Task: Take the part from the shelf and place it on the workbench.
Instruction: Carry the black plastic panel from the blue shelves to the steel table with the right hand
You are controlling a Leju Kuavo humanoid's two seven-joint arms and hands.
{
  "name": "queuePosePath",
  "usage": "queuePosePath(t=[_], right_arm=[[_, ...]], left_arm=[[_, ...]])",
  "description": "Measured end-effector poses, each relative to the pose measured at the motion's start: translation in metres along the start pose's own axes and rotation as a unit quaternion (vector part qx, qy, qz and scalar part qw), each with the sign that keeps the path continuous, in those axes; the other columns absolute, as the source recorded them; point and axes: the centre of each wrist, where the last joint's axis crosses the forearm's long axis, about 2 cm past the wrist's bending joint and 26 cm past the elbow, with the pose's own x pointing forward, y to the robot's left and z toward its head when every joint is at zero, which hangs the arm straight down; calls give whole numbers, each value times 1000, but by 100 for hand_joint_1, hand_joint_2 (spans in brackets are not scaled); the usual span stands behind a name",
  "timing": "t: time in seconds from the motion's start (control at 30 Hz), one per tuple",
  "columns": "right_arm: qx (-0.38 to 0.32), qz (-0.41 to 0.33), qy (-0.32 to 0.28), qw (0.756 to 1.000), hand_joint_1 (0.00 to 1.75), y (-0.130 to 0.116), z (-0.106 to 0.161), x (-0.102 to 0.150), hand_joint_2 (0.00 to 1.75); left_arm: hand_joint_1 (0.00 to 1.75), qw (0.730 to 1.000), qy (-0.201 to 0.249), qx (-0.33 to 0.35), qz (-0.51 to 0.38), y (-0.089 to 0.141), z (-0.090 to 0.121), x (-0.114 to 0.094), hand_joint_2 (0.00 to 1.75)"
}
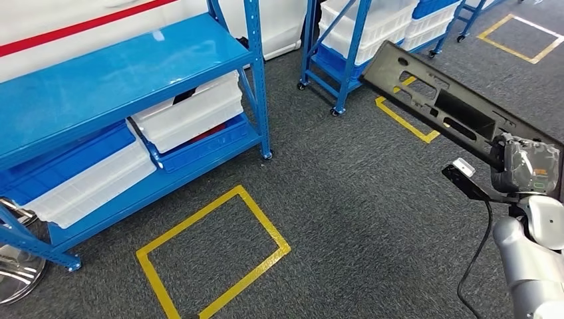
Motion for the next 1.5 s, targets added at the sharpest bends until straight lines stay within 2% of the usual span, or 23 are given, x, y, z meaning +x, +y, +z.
queuePosePath(t=[0.23, 0.43, 0.6, 0.97, 1.27, 1.5], right_arm=[[-4, 42, -7, 999, 175, -8, 23, -16, 175], [-33, 89, 8, 995, 175, -31, 45, -37, 175], [-62, 112, 11, 992, 175, -51, 43, -52, 175], [-66, 168, 2, 984, 175, -66, 53, -63, 175], [-58, 249, -9, 967, 175, -85, 23, -91, 175], [-47, 320, -14, 946, 175, -119, -7, -127, 175]], left_arm=[[0, 1000, 4, 2, -3, 0, 1, -3, 175], [0, 1000, -2, 3, -3, 1, 0, -3, 175], [0, 1000, -4, 0, -3, 0, 0, -3, 175], [0, 1000, -15, -4, -11, 0, 0, -1, 175], [0, 1000, -12, -10, -11, -2, 1, -2, 175], [0, 1000, -15, -14, -13, -2, 1, 0, 175]])
